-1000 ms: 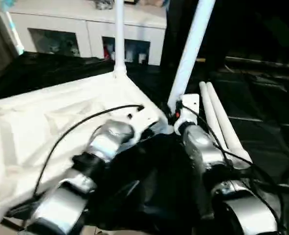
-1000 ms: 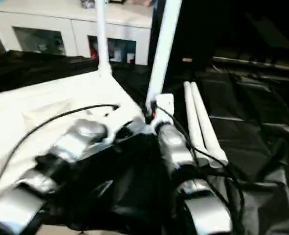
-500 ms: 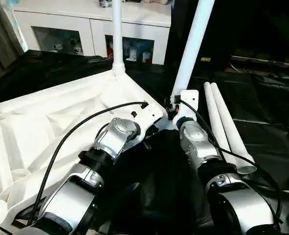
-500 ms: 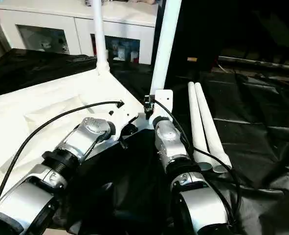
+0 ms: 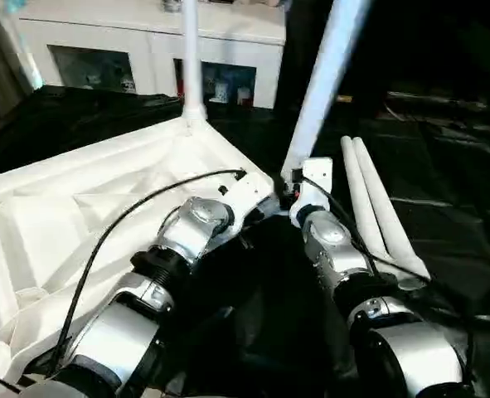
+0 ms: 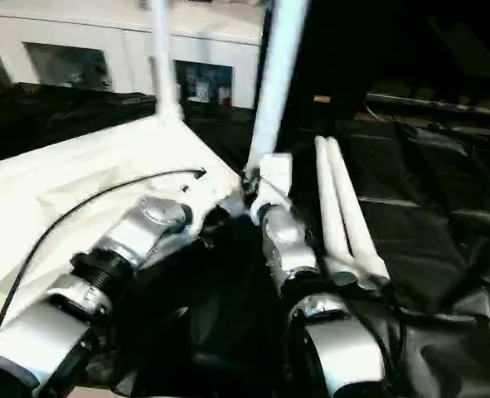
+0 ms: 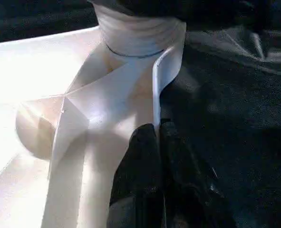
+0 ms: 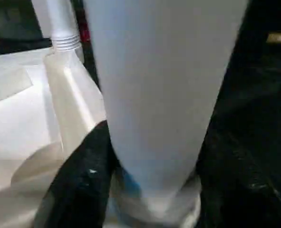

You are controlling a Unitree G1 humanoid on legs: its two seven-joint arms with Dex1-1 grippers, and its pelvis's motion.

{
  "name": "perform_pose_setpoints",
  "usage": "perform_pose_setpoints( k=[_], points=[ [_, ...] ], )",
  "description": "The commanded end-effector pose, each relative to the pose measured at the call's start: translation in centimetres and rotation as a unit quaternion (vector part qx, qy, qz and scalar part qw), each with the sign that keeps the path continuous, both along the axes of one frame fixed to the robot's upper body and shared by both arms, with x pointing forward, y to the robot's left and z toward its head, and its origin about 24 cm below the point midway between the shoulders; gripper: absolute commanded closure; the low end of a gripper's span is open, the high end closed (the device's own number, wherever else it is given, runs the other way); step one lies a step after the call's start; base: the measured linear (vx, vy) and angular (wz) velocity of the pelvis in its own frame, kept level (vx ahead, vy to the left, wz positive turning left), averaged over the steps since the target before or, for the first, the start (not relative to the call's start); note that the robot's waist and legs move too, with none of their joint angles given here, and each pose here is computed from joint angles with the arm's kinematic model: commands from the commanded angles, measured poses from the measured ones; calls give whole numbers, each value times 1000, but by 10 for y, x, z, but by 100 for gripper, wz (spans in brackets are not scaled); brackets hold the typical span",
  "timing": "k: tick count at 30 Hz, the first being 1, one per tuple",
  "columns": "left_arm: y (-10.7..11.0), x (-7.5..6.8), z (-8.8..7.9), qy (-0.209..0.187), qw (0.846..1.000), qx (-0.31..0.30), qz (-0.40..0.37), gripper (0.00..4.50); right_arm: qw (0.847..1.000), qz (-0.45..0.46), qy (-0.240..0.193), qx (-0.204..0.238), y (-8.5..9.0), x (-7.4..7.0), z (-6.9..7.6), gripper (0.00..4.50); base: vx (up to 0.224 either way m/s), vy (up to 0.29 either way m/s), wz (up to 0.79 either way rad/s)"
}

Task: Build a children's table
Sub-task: Insert table leg to table base

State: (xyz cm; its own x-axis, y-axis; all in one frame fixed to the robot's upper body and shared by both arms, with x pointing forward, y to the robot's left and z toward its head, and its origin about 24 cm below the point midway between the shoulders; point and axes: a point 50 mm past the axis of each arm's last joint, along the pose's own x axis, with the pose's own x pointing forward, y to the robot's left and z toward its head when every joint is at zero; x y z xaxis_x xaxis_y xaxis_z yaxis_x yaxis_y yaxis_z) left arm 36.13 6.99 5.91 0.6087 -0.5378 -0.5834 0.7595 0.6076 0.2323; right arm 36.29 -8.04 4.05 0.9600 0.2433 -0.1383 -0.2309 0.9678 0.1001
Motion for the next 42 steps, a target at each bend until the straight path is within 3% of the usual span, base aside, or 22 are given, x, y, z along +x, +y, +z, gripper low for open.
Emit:
perform_pose_setpoints(
  k=[1, 18, 32, 42],
  points=[
    [5, 6, 6, -23, 999, 15, 22, 450, 998, 34, 53, 2, 8, -12, -23, 155, 0, 0, 0],
    [4, 6, 5, -23, 999, 15, 16, 450, 999, 39, 10, 3, 2, -8, -12, 4, 0, 0, 0],
    [6, 4, 4, -23, 1000, 17, 3, 450, 999, 48, -4, -3, 3, -10, -11, 4, 0, 0, 0],
    [16, -6, 1, -27, 995, 14, -90, 450, 998, 63, -26, -4, 6, -9, -5, 4, 0, 0, 0]
  ],
)
